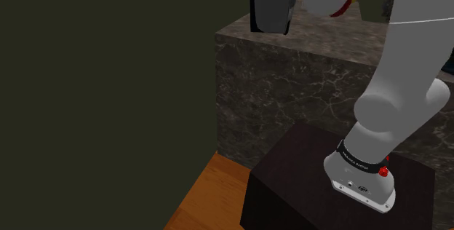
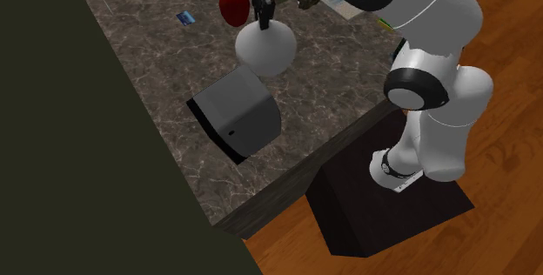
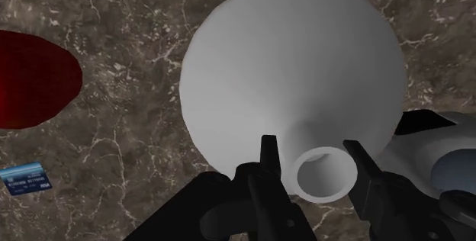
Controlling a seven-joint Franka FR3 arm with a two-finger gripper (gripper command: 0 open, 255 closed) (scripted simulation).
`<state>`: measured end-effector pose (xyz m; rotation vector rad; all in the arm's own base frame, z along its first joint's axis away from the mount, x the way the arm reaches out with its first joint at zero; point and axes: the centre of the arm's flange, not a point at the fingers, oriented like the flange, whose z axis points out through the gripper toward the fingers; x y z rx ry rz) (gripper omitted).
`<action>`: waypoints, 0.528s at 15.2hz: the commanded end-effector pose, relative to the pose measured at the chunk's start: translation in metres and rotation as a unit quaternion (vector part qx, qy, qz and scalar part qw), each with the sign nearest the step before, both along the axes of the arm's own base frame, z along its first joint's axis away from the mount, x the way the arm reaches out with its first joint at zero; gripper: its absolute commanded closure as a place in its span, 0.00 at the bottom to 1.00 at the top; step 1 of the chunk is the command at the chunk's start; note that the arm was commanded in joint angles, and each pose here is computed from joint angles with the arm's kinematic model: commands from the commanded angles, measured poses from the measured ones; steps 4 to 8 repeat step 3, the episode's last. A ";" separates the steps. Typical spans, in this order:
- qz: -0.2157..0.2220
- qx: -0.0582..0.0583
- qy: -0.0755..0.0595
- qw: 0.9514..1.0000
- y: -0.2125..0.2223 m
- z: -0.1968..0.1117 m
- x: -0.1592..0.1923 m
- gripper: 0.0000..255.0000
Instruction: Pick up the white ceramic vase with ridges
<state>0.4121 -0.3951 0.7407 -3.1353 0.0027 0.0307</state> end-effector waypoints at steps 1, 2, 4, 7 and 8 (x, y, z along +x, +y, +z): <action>0.001 0.000 0.000 1.000 0.001 0.012 0.000 1.00; 0.001 0.000 0.000 1.000 0.001 0.013 0.000 1.00; 0.001 0.000 0.000 1.000 0.001 0.013 0.000 1.00; 0.001 0.000 0.000 1.000 0.001 0.013 0.000 1.00; 0.001 0.000 0.000 1.000 0.001 0.013 0.000 1.00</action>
